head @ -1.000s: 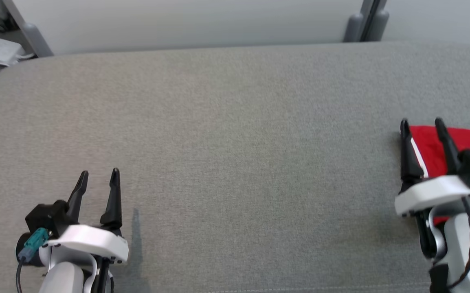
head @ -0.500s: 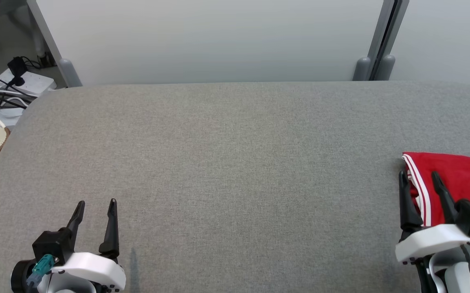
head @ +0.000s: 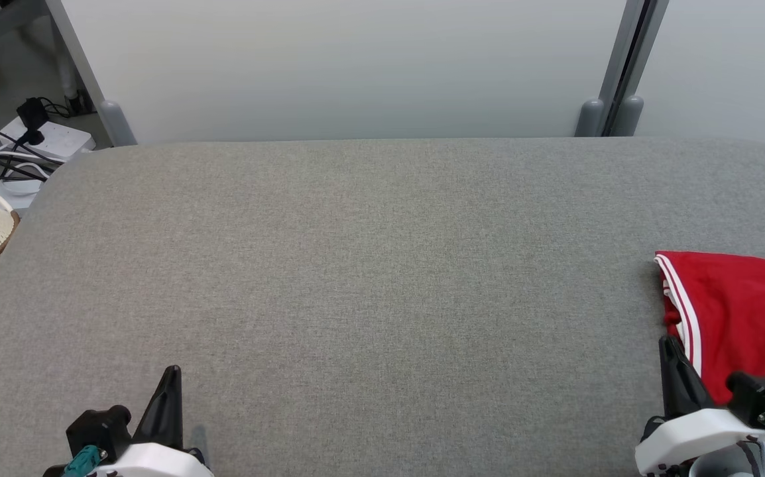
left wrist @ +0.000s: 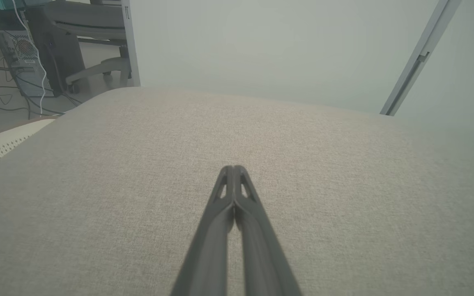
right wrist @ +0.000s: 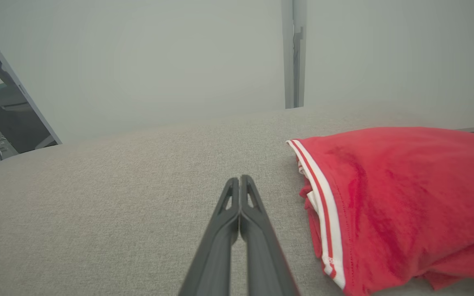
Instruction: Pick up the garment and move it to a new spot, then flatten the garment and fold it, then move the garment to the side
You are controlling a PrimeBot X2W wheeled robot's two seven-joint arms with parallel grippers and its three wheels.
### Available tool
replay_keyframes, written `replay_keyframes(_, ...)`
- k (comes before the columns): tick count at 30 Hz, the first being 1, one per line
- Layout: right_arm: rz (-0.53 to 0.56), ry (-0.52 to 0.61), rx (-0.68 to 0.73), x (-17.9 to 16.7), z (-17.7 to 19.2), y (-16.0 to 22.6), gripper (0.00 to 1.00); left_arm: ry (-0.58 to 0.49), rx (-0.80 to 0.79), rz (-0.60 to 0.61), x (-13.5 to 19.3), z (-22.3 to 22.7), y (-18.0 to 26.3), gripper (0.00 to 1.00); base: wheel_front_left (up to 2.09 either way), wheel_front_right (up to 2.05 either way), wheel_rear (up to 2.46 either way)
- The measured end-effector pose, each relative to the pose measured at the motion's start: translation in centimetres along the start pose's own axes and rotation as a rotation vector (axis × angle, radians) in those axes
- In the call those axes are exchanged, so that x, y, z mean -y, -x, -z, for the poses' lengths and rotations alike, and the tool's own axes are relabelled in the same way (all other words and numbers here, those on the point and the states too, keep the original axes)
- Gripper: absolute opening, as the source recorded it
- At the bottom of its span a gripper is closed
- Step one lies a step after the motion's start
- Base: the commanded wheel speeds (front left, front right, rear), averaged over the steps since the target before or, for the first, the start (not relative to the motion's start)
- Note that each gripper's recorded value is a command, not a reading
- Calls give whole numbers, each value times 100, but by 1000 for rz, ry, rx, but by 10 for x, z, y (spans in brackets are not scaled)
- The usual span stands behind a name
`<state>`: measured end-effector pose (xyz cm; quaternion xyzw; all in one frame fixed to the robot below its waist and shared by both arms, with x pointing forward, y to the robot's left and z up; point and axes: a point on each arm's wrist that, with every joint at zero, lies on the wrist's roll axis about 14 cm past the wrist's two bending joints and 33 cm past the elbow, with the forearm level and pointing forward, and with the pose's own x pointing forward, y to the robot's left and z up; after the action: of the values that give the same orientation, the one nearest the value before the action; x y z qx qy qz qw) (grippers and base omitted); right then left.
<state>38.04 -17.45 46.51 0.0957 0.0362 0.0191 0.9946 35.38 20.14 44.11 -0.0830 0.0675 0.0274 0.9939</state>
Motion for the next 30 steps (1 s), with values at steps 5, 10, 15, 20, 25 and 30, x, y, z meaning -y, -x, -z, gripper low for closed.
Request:
replay_keyframes(5,14,-55,0,3,-1,0,0,58,0,-12,-1,-1,-1,0,0,0,0)
replay_keyframes(10,27,-112,3,4,-2,-1,0,115,1,-21,-2,-3,-2,0,0,0,0)
replay_keyframes(15,39,-167,3,7,-3,-1,0,173,3,-30,-3,-4,-2,0,0,0,0)
replay_keyframes(20,52,-223,7,9,-5,-1,0,230,6,-36,-3,-6,-3,0,0,0,0)
replay_keyframes(25,62,-279,10,11,-6,-1,0,288,6,-43,-4,-6,-4,0,0,0,0)
replay_keyframes(30,72,-335,11,13,-7,-1,0,345,3,-47,-4,-7,-4,0,0,0,0)
